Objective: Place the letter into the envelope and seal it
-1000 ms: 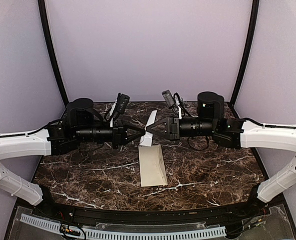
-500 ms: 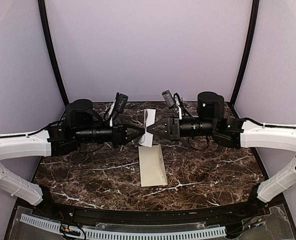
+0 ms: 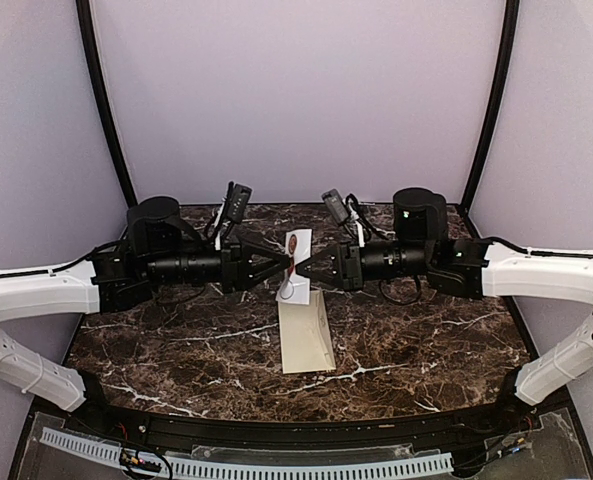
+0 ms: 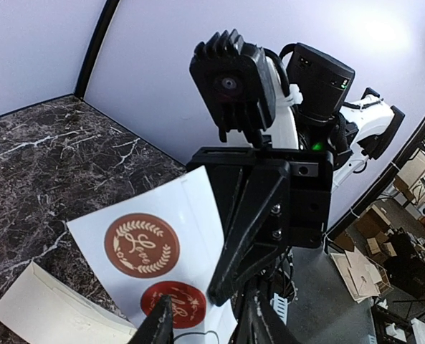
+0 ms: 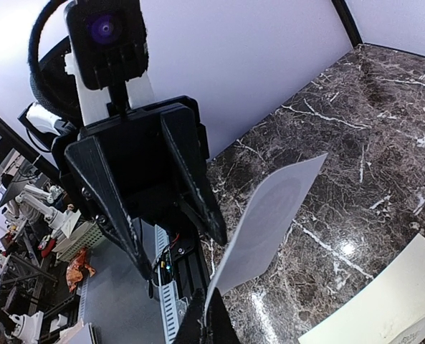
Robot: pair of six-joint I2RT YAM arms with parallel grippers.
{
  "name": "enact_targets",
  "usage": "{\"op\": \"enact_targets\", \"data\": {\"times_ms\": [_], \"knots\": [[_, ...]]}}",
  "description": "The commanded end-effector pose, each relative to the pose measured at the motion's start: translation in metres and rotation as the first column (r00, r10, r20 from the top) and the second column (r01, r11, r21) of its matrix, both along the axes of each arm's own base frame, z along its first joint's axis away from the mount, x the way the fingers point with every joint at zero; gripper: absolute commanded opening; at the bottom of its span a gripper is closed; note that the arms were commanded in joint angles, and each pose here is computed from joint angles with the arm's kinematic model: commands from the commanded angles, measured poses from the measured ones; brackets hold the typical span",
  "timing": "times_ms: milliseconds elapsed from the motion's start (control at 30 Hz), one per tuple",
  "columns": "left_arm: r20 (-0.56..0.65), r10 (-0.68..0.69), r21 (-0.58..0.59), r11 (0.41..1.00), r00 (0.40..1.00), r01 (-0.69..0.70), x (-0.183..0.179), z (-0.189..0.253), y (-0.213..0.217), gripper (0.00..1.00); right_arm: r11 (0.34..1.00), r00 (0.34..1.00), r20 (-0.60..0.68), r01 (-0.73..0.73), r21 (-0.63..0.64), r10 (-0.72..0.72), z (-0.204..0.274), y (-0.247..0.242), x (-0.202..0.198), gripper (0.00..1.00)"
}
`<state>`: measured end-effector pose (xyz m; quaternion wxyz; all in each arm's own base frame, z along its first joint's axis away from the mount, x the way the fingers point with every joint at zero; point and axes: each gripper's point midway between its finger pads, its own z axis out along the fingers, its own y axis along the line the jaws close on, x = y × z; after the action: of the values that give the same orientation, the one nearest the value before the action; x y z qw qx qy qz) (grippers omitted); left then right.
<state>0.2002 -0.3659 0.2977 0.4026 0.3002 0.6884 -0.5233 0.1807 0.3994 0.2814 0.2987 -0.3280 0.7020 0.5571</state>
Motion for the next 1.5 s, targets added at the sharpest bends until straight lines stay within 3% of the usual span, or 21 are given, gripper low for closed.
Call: {"op": "enact_targets", "data": {"times_ms": [0,200,400,600,933,1467], "knots": [[-0.003,-0.104,0.013,0.995,0.995,0.104,-0.013,-0.002,-0.01,0.37,0.999,0.999,0.04,-0.016,0.036,0.015,0.014,-0.003,-0.004,0.0],[0.0,-0.084,0.04,0.996,0.996,0.084,-0.007,-0.008,-0.014,0.38,0.999,0.999,0.041,-0.03,0.044,0.028,0.017,-0.003,-0.007,0.0],[0.006,-0.056,0.043,0.998,0.998,0.055,0.0,-0.008,-0.014,0.29,0.997,0.998,0.042,-0.056,0.053,0.054,0.018,-0.002,-0.011,0.0],[0.014,-0.052,0.037,0.998,0.999,0.051,0.0,-0.005,-0.014,0.27,0.997,0.997,0.037,-0.069,0.043,0.067,0.013,-0.001,-0.013,0.0],[0.014,-0.052,0.014,0.999,0.999,0.051,-0.001,-0.001,-0.013,0.0,0.995,0.995,0.047,-0.09,0.04,0.088,0.014,-0.001,-0.017,0.0],[-0.024,0.062,-0.009,0.998,0.998,-0.063,0.009,-0.007,0.001,0.0,0.999,0.997,0.072,-0.036,0.014,0.035,0.011,-0.01,-0.014,0.0]]}}
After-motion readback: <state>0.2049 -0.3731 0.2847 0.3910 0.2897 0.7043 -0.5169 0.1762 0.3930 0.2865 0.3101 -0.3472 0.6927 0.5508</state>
